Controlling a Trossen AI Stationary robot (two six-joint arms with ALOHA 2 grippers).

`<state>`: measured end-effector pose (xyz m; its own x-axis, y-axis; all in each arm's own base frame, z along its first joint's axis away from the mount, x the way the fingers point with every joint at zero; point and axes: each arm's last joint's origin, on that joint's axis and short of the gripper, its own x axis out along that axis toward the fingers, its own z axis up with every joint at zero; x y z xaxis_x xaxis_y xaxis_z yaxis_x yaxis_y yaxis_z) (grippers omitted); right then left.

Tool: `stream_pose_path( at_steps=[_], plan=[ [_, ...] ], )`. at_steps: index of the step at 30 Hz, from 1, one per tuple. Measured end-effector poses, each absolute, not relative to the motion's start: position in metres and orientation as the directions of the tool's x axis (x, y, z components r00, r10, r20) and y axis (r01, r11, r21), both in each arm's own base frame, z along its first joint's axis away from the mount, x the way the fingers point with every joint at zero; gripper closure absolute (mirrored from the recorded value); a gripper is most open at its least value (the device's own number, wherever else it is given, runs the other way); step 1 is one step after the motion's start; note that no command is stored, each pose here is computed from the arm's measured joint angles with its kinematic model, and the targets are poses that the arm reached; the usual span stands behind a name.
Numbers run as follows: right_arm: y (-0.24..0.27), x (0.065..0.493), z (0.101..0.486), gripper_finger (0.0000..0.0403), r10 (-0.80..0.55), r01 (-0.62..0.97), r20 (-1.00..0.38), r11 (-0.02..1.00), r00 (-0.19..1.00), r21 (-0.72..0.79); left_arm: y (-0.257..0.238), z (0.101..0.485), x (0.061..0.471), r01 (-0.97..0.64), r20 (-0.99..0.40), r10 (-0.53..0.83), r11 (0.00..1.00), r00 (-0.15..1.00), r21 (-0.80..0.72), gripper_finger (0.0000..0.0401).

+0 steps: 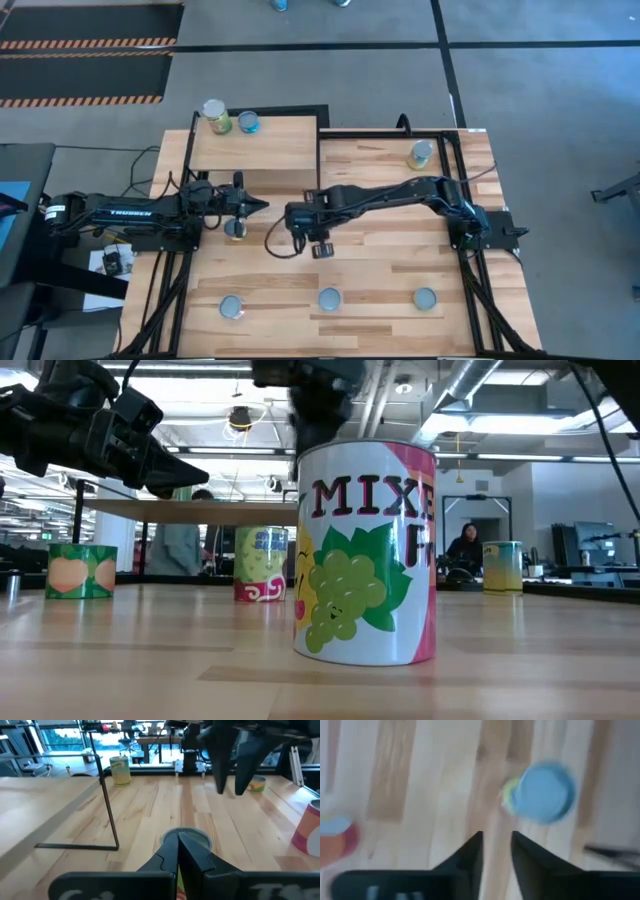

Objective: Pick and place cans onto a shelf
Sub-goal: Put the canned spaghetti sauce on the shelf

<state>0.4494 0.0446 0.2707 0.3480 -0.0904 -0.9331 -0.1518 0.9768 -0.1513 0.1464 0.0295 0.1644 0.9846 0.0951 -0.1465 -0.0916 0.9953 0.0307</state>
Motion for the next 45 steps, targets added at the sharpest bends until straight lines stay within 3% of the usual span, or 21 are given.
stream_pose_path(
  at_steps=[6,12,17,22,31,37,45],
  plan=[
    [0.053,0.426,0.249,0.0390,-0.060,-0.137,-0.949,0.985,0.310,-0.107,0.029,0.164,0.147,-0.075,-0.151,0.077,0.997,0.986,0.022,0.0401],
    [0.052,0.394,0.226,0.0383,-0.017,-0.064,-0.859,0.996,0.512,-0.058,0.023,0.169,0.151,-0.015,-0.173,0.017,1.000,0.985,0.011,0.0401],
    [0.039,0.362,0.211,0.0397,-0.002,0.000,-0.681,1.000,0.732,-0.002,0.019,0.181,0.159,0.021,-0.174,-0.019,1.000,0.985,0.011,0.0401],
    [0.018,0.331,0.187,0.0388,-0.052,0.068,-0.520,0.998,0.853,0.012,0.015,0.187,0.173,0.046,-0.246,-0.040,0.999,0.968,0.018,0.0401],
    [-0.018,0.298,0.160,0.0393,-0.149,0.166,-0.391,0.986,0.908,0.011,0.003,0.193,0.213,0.145,-0.421,-0.109,0.988,0.900,0.055,0.0393],
    [-0.023,0.294,0.152,0.0388,-0.164,0.179,-0.409,0.984,0.898,-0.001,-0.008,0.192,0.241,0.146,-0.586,-0.022,0.976,0.810,0.164,0.0355],
    [-0.025,0.288,0.145,0.0391,-0.172,0.183,-0.432,0.983,0.885,-0.016,-0.014,0.185,0.268,0.161,-0.705,0.108,0.939,0.701,0.304,0.0316]
  ],
)
